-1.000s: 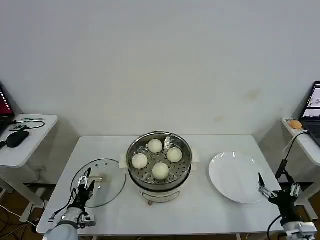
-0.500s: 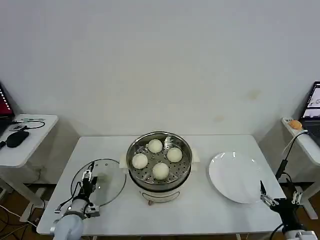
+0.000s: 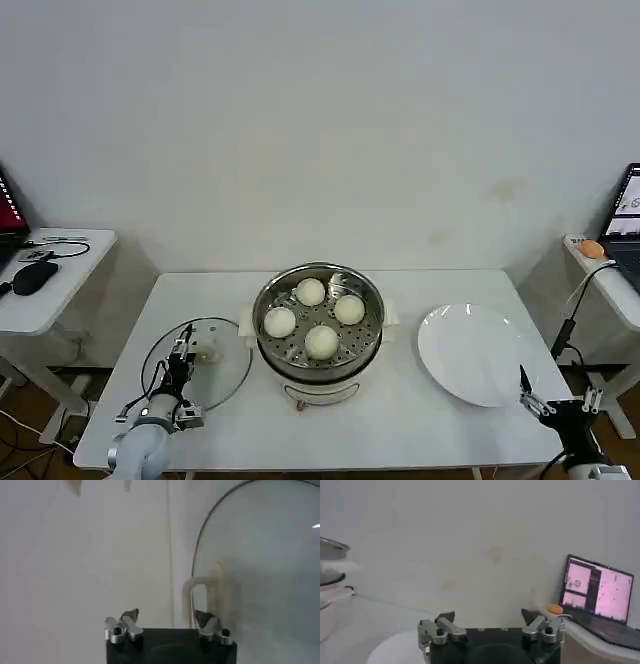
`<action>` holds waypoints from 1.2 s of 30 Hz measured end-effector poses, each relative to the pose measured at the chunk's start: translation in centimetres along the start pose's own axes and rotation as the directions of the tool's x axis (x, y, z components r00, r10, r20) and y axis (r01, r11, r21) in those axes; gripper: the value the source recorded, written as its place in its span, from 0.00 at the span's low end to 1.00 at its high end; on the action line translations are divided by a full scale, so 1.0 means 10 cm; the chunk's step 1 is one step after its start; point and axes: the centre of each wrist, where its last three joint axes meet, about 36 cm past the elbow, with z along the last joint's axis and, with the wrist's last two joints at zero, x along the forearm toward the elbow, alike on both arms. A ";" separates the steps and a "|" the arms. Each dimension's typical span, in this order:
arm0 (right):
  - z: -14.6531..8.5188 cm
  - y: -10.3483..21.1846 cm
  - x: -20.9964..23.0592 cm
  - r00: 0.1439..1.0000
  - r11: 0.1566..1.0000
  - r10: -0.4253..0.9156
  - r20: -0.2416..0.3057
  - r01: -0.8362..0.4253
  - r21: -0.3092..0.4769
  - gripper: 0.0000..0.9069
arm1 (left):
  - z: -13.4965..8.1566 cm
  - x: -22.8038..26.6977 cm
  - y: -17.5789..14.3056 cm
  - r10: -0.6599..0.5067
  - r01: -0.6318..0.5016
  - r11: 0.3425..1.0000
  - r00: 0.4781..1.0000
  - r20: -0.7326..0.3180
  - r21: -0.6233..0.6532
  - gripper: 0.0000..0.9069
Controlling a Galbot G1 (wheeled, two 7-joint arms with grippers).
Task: Take steamed baozi put them in steamer then cover it.
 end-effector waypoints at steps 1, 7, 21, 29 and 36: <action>0.00 0.00 0.00 1.000 1.000 0.001 0.000 -0.001 0.000 1.00 | 0.00 0.00 0.00 0.000 0.000 1.000 1.000 0.000 0.000 0.00; 0.00 -0.01 0.00 1.000 1.000 0.002 0.001 -0.002 0.001 1.00 | 0.00 0.01 -0.02 -0.009 0.009 1.000 1.000 -0.003 0.004 0.00; -0.03 0.06 0.00 1.000 1.000 -0.015 0.016 0.015 -0.002 1.00 | 0.13 0.15 0.16 -0.114 0.113 0.993 0.993 -0.026 -0.026 0.00; -0.04 0.11 -0.02 0.999 0.999 -0.041 0.017 0.041 -0.002 1.00 | 0.30 0.27 0.59 -0.176 0.172 0.984 0.981 -0.078 -0.053 0.00; -0.03 0.17 -0.03 0.998 0.998 -0.069 0.010 0.069 -0.004 1.00 | 0.34 0.36 1.08 -0.229 0.224 0.973 0.968 -0.104 -0.057 0.00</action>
